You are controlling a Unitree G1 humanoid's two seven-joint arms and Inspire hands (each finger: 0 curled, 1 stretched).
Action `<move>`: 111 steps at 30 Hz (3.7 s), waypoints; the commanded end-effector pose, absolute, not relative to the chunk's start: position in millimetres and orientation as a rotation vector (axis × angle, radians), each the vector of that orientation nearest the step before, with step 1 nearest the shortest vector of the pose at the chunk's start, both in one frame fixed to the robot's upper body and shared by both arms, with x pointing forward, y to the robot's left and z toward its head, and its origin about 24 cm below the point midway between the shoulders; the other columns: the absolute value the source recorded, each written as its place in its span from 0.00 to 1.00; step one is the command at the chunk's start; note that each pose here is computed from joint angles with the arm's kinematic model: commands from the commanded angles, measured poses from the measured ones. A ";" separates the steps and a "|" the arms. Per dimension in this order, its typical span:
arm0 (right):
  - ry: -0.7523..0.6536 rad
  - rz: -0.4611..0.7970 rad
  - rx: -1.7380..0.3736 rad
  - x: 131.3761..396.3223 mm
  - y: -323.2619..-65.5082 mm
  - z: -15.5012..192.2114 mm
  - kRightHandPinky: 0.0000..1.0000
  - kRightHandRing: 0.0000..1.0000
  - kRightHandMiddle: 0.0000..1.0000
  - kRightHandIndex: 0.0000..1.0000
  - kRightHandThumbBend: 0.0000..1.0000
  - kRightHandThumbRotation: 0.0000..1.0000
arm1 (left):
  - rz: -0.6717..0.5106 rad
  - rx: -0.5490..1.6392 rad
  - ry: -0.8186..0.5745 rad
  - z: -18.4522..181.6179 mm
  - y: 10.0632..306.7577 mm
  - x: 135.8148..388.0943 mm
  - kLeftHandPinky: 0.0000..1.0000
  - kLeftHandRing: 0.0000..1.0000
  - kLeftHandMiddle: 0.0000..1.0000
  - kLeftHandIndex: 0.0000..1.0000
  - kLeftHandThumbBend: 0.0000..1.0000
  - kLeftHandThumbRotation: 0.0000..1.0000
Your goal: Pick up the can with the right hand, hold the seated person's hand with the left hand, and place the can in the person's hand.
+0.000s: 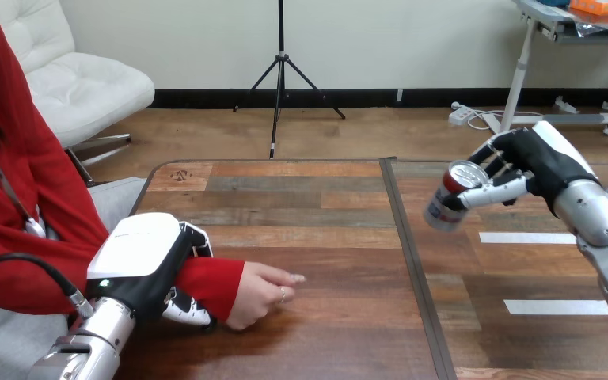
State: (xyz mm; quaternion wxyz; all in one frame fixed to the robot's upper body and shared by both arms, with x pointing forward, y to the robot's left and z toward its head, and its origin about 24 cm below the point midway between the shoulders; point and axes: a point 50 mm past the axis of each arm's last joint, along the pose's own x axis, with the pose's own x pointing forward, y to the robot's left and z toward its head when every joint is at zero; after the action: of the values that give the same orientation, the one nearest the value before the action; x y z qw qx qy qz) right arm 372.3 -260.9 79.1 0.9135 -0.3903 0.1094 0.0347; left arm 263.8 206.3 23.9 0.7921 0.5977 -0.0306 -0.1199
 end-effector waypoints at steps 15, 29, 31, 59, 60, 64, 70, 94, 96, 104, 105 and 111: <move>-0.057 0.157 -0.758 395.1 -206.0 126.2 0.29 0.33 0.39 0.46 0.78 0.00 | -0.012 1.104 -0.465 112.3 175.3 286.4 0.26 0.31 0.36 0.37 0.88 0.00; -0.143 0.247 -0.757 394.5 -180.8 133.4 0.29 0.34 0.40 0.46 0.75 0.00 | 0.047 1.068 -0.572 140.9 165.4 289.3 0.25 0.30 0.36 0.37 0.89 0.00; -0.156 0.258 -0.757 394.1 -176.9 134.3 0.30 0.35 0.40 0.46 0.75 0.00 | 0.054 1.059 -0.589 144.8 163.8 290.2 0.25 0.30 0.36 0.37 0.89 0.00; -0.227 0.364 -0.740 388.6 -138.4 138.6 0.29 0.33 0.39 0.45 0.75 0.00 | 0.074 0.978 -0.657 169.6 148.2 300.0 0.25 0.31 0.35 0.36 0.88 0.00; -0.230 0.369 -0.739 388.2 -136.7 138.6 0.29 0.33 0.39 0.45 0.75 0.00 | 0.070 0.974 -0.658 169.6 147.4 300.5 0.25 0.31 0.35 0.36 0.88 0.00; -0.238 0.380 -0.737 387.1 -133.0 138.6 0.28 0.33 0.39 0.45 0.75 0.00 | 0.063 0.965 -0.658 169.4 146.0 301.6 0.24 0.31 0.36 0.36 0.86 0.00; -0.247 0.400 -0.740 385.2 -127.2 138.3 0.28 0.33 0.39 0.45 0.75 0.00 | 0.059 0.960 -0.662 169.1 143.4 303.2 0.25 0.31 0.36 0.36 0.85 0.00; -0.242 0.482 -0.753 375.8 -113.3 128.7 0.28 0.33 0.40 0.45 0.71 0.00 | 0.062 0.930 -0.676 172.1 135.5 306.3 0.26 0.31 0.36 0.36 0.84 0.00; -0.237 0.486 -0.754 375.1 -112.3 127.4 0.28 0.33 0.40 0.45 0.71 0.00 | 0.062 0.926 -0.680 172.5 135.2 306.7 0.26 0.31 0.36 0.36 0.84 0.00; -0.223 0.500 -0.749 372.8 -109.2 122.3 0.29 0.33 0.40 0.44 0.72 0.00 | 0.062 0.913 -0.687 174.0 134.2 307.0 0.26 0.31 0.36 0.36 0.83 0.00; -0.222 0.503 -0.746 372.5 -108.9 121.5 0.29 0.33 0.40 0.44 0.72 0.00 | 0.062 0.912 -0.688 174.0 134.2 307.1 0.26 0.31 0.36 0.36 0.83 0.00; -0.221 0.514 -0.734 371.3 -107.8 119.1 0.29 0.33 0.40 0.44 0.72 0.00 | 0.057 0.908 -0.683 173.7 134.3 307.2 0.26 0.31 0.35 0.36 0.83 0.00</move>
State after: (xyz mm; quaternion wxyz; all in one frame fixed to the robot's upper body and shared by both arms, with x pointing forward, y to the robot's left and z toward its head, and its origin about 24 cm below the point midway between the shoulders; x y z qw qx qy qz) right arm 366.1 -137.3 72.6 0.9056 -0.3555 -0.0026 0.2314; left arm 281.9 176.1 68.8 0.8491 0.5172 -0.1042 -0.0246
